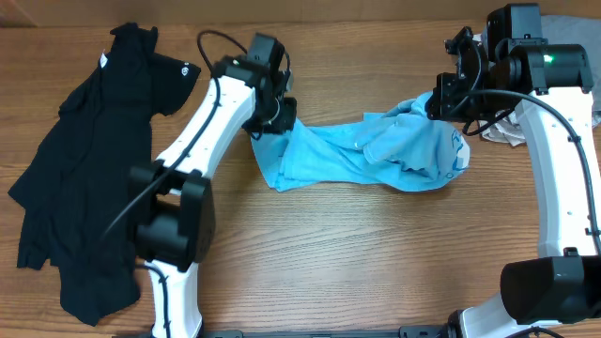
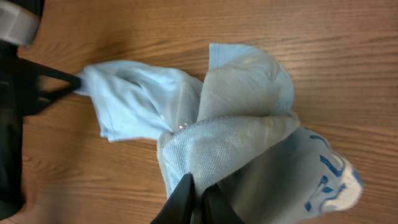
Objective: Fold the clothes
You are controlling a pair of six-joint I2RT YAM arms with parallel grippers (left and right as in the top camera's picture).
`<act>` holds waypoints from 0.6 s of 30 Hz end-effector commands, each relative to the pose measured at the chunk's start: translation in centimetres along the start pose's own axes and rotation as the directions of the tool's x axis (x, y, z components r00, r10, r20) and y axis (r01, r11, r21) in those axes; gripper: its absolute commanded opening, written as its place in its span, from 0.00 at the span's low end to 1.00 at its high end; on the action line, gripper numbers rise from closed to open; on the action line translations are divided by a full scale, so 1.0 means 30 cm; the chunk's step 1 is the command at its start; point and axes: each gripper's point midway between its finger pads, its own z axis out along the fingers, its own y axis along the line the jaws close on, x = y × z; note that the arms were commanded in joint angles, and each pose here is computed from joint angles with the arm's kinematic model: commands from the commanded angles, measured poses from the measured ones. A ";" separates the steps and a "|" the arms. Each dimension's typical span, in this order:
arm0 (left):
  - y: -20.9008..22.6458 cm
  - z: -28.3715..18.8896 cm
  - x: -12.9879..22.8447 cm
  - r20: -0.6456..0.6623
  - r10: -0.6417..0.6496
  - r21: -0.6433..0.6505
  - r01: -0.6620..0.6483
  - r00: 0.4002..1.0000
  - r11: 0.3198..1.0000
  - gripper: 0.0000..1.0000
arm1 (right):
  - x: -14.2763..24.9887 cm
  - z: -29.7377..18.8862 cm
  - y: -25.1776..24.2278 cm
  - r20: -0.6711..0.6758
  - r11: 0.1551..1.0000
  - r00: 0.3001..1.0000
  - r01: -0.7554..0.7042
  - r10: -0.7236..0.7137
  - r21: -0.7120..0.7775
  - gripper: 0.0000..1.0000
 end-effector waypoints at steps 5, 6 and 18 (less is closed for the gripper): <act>0.024 -0.675 -0.124 0.460 0.125 -0.192 -0.039 0.879 0.981 0.04 | 0.025 -0.065 0.013 0.011 1.000 1.000 -0.002 0.002 0.010 0.09; 0.036 -0.745 -0.115 0.500 0.127 -0.213 -0.020 0.857 0.977 0.04 | 0.032 -0.066 0.007 0.003 1.000 1.000 -0.018 0.018 0.015 0.13; 0.040 -0.951 0.016 0.538 0.231 -0.285 -0.083 0.811 0.955 0.04 | 0.033 -0.065 0.032 -0.010 0.996 0.999 -0.037 0.036 -0.085 0.51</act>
